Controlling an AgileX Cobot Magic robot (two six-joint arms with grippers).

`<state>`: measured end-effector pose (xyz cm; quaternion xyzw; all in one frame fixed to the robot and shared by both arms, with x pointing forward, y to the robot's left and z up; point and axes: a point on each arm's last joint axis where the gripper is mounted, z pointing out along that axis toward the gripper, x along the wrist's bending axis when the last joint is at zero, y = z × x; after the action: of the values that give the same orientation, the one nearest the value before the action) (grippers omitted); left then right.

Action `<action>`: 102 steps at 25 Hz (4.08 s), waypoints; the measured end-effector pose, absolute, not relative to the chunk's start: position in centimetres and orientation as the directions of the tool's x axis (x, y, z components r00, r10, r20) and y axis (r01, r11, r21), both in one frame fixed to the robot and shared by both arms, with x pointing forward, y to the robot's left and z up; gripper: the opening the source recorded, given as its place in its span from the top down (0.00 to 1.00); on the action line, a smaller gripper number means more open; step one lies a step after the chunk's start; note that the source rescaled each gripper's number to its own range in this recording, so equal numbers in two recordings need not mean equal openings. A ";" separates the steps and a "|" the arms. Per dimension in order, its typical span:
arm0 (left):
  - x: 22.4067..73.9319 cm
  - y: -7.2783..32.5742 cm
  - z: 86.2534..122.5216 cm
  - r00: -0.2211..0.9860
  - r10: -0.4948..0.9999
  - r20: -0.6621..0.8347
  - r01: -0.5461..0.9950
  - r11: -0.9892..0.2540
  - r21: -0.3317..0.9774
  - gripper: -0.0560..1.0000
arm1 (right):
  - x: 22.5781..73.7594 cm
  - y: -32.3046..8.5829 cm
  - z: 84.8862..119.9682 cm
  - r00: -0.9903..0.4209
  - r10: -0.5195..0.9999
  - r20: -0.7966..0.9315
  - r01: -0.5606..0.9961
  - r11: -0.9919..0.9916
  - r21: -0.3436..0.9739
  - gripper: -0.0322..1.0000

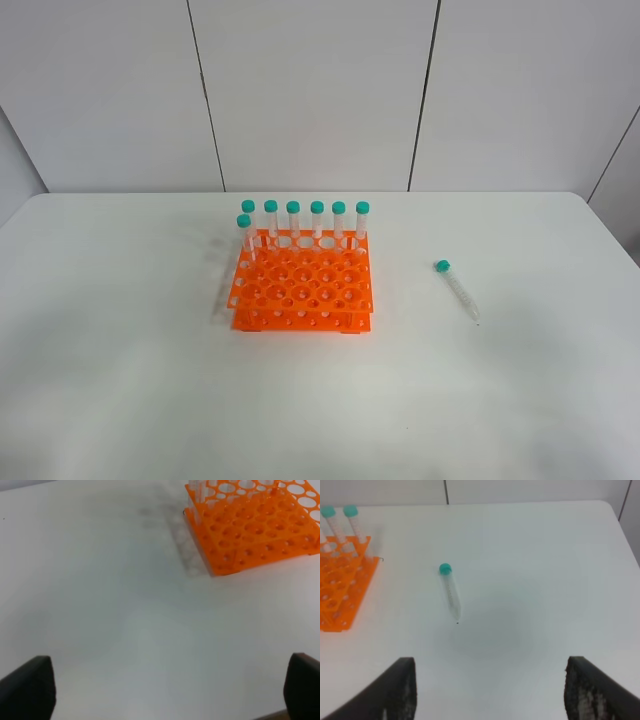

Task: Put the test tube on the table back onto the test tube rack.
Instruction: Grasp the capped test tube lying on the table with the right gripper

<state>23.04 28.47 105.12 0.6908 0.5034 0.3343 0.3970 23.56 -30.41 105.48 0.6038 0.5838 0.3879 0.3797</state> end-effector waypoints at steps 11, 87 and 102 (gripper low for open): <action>23.0 28.5 105.1 0.270 0.961 0.062 0.430 -0.178 0.885 0.00 | 23.6 -30.4 105.5 0.016 1.000 0.016 0.410 -0.021 0.912 0.00; 23.0 28.5 105.1 0.269 0.961 0.062 0.429 -0.178 0.885 0.00 | 63.5 -25.8 90.3 -0.249 0.967 0.045 0.968 0.248 0.036 0.06; 23.0 28.5 105.1 0.269 0.961 0.062 0.429 -0.178 0.885 0.00 | 63.7 -23.5 89.2 -0.304 0.953 0.013 0.951 0.302 0.062 0.08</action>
<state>23.05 28.47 105.13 0.6906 0.5033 0.3346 0.3972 63.74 -23.45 89.15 0.5900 0.8068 0.0287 0.0129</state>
